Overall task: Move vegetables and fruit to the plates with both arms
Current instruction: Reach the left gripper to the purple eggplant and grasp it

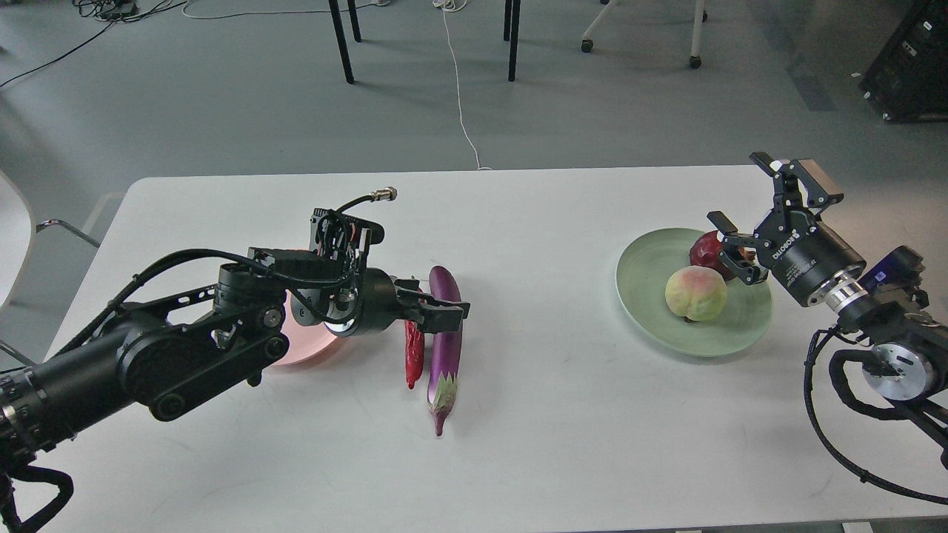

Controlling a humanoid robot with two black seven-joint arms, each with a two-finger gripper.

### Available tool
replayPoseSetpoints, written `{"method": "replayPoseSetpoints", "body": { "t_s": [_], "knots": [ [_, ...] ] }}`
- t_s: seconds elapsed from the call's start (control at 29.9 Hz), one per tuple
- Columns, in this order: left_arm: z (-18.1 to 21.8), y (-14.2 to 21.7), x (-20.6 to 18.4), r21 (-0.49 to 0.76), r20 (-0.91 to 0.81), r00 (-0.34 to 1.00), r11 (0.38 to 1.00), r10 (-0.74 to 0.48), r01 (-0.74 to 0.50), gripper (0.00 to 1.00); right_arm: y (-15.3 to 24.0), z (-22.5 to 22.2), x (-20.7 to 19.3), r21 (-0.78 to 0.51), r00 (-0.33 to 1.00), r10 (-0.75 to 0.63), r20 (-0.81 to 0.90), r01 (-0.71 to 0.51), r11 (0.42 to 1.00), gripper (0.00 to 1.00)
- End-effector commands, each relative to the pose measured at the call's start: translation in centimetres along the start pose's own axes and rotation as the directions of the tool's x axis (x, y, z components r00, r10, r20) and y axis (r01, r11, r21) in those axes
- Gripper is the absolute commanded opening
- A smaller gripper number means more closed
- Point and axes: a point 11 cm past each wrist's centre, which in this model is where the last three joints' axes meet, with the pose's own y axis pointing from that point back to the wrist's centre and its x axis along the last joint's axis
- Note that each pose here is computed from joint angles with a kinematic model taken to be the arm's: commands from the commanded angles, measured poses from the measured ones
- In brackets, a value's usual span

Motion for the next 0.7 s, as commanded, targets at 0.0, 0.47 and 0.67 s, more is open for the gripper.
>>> {"method": "replayPoseSetpoints", "body": {
  "t_s": [0.0,0.47,0.67],
  "knots": [
    [0.9,-0.7,0.1,0.014,0.003,1.000,1.000,0.001,-0.001,0.98,0.0,0.0,0.0,0.001,1.000,0.000,0.000,0.000,1.000,0.98],
    [1.6,-2.0,-1.4,0.084,0.010,0.999,0.996,-0.037,0.036,0.98,0.0,-0.6,0.3,0.015,1.000,0.007,-0.005,-0.007,1.000,0.98],
    [1.4,-2.1,-1.9,0.085,0.000,0.999,0.995,-0.046,0.046,0.98,0.0,-0.6,0.3,0.015,1.000,0.008,-0.005,-0.007,1.000,0.98]
  ]
}}
